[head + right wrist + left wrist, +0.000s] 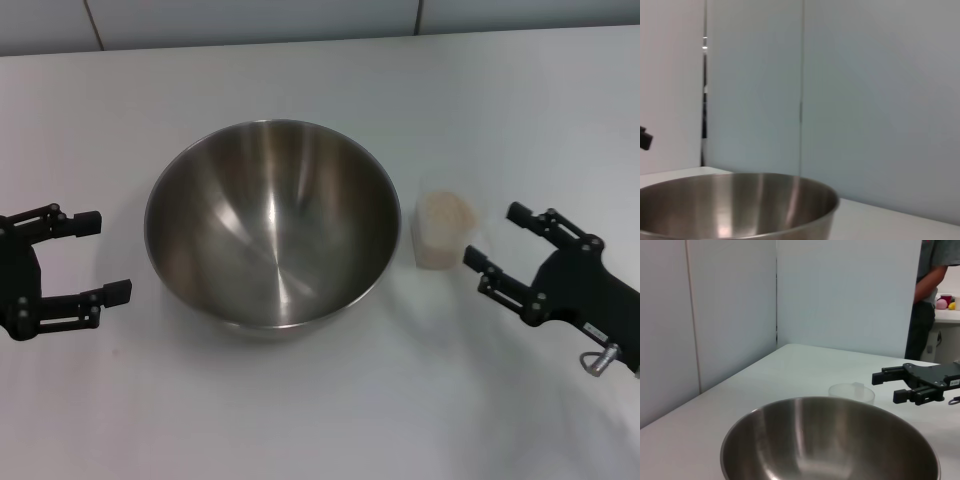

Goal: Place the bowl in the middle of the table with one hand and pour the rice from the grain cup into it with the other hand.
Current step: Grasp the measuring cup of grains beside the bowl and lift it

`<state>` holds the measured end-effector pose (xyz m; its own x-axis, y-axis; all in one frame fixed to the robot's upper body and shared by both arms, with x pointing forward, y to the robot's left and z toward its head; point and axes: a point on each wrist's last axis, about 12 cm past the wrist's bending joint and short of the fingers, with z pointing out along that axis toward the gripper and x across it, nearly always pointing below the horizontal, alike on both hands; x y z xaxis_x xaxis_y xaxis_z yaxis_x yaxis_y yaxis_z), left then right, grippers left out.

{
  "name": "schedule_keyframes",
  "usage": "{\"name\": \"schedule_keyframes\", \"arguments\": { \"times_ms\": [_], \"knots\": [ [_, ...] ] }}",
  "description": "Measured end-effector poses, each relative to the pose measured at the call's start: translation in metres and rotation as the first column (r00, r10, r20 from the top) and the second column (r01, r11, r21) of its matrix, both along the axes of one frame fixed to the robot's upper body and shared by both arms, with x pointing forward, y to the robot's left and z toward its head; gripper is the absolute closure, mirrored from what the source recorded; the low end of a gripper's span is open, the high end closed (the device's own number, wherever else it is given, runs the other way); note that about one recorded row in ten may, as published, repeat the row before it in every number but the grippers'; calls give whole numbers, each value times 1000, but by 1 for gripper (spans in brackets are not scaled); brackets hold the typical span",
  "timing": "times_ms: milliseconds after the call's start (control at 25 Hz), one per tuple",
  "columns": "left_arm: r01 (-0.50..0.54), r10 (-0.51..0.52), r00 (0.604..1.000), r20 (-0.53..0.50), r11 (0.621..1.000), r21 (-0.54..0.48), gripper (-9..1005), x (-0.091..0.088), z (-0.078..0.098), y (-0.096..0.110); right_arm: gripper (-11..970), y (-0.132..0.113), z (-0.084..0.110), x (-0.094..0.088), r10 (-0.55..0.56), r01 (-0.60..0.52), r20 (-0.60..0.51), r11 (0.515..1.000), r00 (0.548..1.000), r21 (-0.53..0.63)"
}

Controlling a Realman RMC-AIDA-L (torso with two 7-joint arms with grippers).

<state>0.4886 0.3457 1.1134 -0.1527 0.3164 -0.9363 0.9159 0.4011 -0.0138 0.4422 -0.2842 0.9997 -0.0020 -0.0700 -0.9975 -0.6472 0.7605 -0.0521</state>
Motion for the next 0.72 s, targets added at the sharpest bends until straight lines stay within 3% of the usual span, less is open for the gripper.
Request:
{"name": "schedule_keyframes", "arguments": {
  "times_ms": [320, 720],
  "knots": [
    [-14, 14, 1000, 10, 1000, -3, 150, 2, 2, 2, 230, -7, -6, -12, -242, 241, 44, 970, 969, 28],
    [-19, 19, 1000, 15, 1000, -4, 150, 3, 3, 3, 231, -1, -15, -12, -291, 291, 0, 957, 957, 1]
  ]
}}
